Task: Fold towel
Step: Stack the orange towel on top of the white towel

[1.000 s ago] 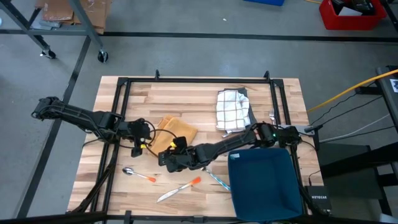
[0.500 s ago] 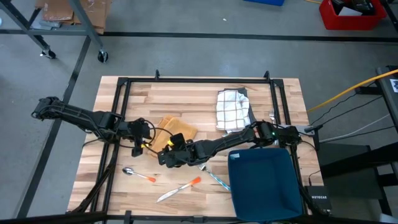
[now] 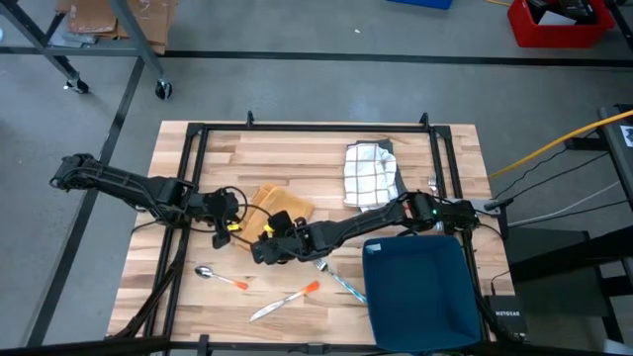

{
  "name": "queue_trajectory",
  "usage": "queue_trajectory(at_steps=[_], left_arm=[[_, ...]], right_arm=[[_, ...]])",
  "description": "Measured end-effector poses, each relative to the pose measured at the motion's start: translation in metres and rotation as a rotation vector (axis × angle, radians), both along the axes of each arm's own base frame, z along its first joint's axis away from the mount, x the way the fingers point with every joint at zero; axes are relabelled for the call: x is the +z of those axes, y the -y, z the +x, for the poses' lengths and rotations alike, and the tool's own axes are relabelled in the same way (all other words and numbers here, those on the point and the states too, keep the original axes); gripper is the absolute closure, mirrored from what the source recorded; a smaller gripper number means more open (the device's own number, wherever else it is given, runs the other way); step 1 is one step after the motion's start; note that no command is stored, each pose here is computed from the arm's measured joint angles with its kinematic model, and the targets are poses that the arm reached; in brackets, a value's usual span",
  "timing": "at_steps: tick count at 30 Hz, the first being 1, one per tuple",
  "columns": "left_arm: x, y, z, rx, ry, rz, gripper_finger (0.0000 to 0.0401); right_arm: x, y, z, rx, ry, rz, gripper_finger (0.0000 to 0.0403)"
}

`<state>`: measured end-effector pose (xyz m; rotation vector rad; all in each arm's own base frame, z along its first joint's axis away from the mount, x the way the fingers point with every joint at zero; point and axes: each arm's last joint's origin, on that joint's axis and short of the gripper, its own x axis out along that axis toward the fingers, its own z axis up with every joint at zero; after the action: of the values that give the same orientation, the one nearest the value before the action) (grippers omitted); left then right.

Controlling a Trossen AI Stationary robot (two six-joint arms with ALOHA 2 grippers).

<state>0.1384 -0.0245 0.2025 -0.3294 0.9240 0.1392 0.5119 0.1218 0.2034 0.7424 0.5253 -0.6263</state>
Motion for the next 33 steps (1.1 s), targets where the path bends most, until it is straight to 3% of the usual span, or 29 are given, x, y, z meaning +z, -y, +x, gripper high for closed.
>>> queue_trajectory(at_steps=[33], left_arm=[[0.0001,-0.0008,0.0001,0.020,0.005,0.021,0.0256]], right_arm=[[0.0009,-0.0002,-0.0002,0.000,0.002,0.001,0.0198]])
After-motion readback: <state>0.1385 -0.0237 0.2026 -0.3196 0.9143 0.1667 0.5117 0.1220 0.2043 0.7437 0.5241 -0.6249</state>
